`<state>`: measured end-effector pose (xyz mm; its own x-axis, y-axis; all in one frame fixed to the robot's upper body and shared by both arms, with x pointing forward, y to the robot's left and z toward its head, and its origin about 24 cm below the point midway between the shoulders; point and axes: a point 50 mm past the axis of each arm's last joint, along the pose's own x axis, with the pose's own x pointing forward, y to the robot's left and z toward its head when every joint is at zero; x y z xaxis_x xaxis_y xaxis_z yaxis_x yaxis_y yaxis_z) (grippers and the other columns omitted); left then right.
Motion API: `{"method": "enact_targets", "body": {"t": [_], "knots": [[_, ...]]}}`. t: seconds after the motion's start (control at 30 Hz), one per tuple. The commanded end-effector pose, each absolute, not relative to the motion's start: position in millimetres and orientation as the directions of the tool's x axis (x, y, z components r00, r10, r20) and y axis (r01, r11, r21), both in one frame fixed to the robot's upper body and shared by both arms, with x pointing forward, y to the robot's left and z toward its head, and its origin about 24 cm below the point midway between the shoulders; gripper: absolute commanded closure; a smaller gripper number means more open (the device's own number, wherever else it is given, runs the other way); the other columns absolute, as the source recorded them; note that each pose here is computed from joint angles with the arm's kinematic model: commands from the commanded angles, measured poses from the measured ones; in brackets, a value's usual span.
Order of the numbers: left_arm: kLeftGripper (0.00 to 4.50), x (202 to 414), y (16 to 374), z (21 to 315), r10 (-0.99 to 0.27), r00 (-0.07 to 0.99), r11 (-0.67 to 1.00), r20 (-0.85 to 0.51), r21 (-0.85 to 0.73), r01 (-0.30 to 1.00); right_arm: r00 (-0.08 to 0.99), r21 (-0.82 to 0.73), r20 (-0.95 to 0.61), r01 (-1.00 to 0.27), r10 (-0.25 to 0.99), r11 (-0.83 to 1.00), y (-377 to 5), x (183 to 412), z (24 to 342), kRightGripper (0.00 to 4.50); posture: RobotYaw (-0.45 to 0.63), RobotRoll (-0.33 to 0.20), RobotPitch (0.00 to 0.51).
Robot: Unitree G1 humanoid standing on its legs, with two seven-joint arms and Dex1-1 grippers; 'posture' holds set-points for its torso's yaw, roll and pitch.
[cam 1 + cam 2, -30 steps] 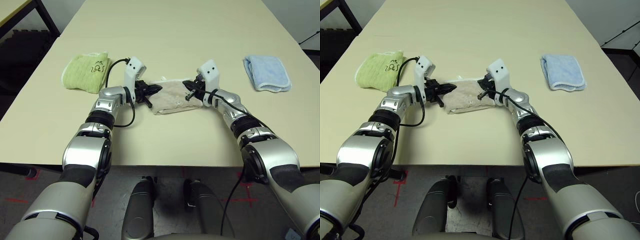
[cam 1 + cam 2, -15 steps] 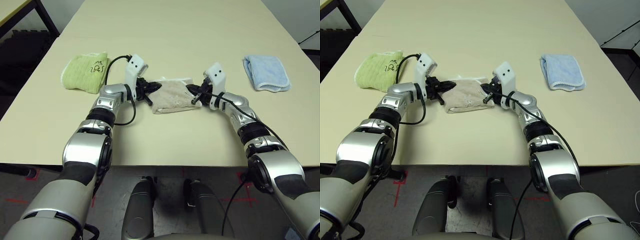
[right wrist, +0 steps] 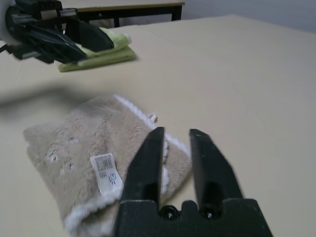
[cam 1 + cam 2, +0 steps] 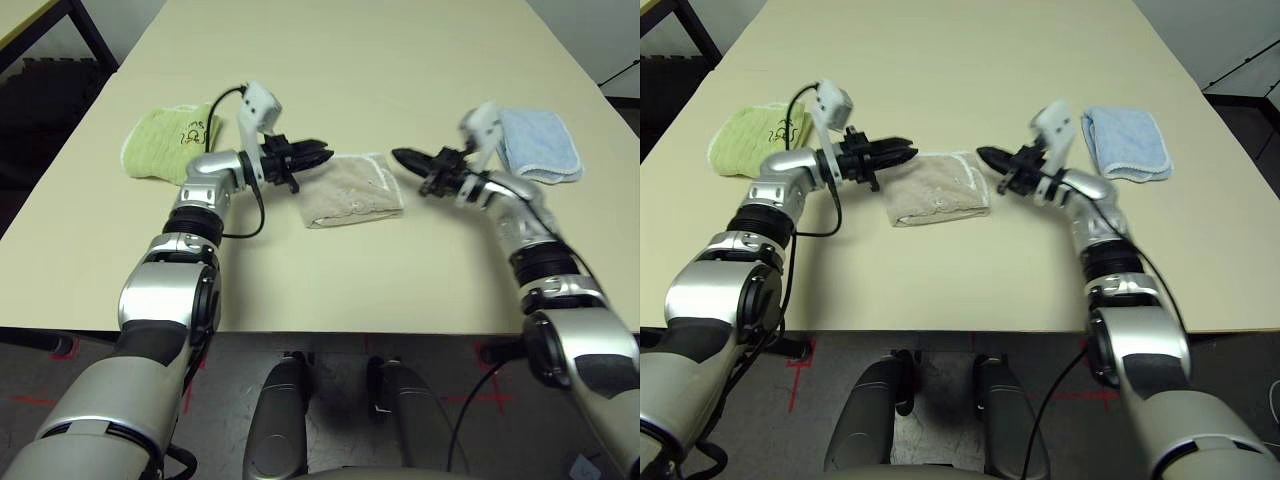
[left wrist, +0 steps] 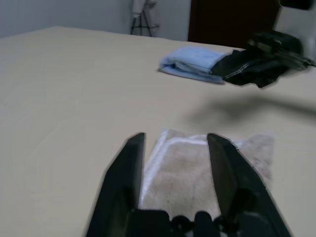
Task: Fold the towel and set it aside.
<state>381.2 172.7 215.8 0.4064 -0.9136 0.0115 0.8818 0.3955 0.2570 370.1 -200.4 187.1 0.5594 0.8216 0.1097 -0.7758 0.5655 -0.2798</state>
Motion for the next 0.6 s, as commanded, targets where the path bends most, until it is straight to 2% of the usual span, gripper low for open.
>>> {"method": "enact_targets", "body": {"t": [0.03,0.1,0.2,0.47,0.6], "knots": [[0.85,362.4,181.6,211.2,-0.949,0.312,0.295,-0.040,0.234,0.926,0.501,-0.296,0.077,-0.814,0.862,0.499,-214.1,362.4,189.1,1.98,0.11,0.000,0.179],[0.10,351.6,189.5,205.4,-0.957,0.276,0.251,-0.094,0.218,0.943,0.468,-0.303,0.025,-0.839,0.884,0.453,-221.7,357.4,186.5,1.27,0.11,0.000,0.178],[0.00,344.1,198.5,199.6,-0.953,0.269,0.237,-0.136,0.212,0.948,0.444,-0.340,-0.058,-0.851,0.894,0.400,-231.5,351.5,180.3,0.07,0.11,0.000,0.175],[0.00,346.6,221.1,186.9,-0.915,0.341,0.292,-0.215,0.231,0.928,0.459,-0.329,-0.111,-0.854,0.881,0.404,-249.3,341.6,169.1,0.03,0.11,0.000,0.168],[0.00,350.5,232.9,182.5,-0.876,0.411,0.393,-0.252,0.120,0.912,0.464,-0.319,-0.132,-0.857,0.876,0.406,-257.8,335.8,170.1,0.03,0.10,0.000,0.164]]}}
